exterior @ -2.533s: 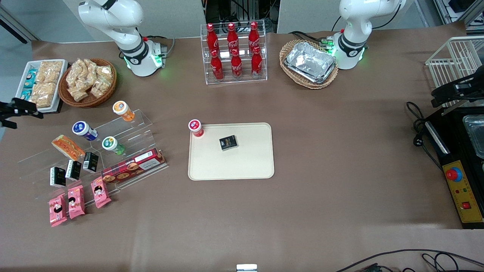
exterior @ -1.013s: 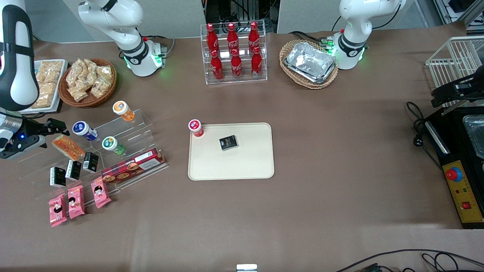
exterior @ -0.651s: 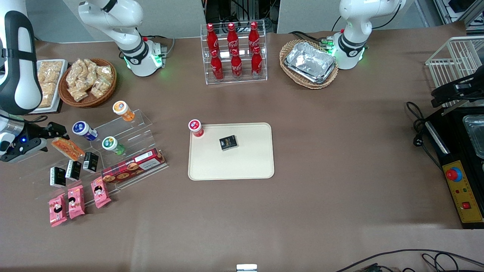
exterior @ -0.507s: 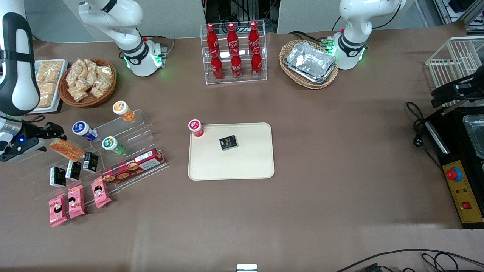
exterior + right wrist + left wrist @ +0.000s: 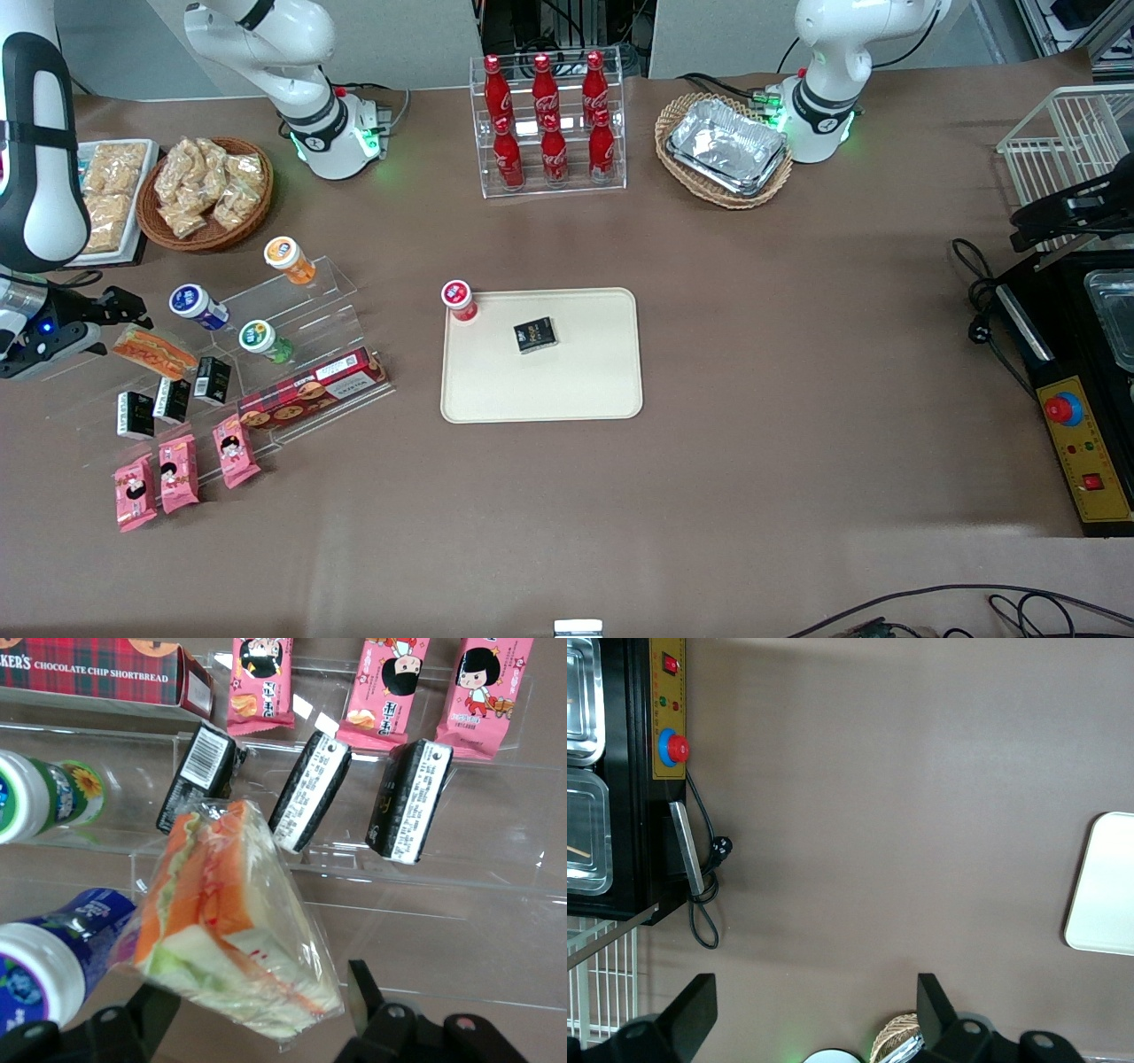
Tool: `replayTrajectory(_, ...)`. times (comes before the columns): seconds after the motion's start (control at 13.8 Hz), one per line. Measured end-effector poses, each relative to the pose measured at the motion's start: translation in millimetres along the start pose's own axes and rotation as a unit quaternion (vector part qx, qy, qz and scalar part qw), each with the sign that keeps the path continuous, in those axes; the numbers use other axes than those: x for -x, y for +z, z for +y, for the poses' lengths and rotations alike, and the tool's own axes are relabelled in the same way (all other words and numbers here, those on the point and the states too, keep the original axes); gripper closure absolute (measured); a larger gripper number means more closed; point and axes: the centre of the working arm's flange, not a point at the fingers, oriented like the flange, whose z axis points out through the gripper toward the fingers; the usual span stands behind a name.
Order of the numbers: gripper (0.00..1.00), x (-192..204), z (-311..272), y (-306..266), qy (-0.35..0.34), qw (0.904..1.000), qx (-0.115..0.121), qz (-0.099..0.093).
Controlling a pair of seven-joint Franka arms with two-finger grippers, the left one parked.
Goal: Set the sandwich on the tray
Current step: 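Lower the open right gripper around the wrapped sandwich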
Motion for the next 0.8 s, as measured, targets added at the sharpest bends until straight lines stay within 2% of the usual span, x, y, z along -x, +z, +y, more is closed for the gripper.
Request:
replayTrajectory(0.58,0.16,-21,-13,0,-0.016,0.9998,0.003,0.012)
replayTrajectory(0.65,0.22,-23,-15,0,-0.019,0.9997,0.004,0.012)
replayTrajectory(0.72,0.34,-25,-17,0,-0.022,0.9997,0.004,0.012)
replayTrajectory(0.8,0.40,-25,-17,0,-0.026,0.9996,0.004,0.012)
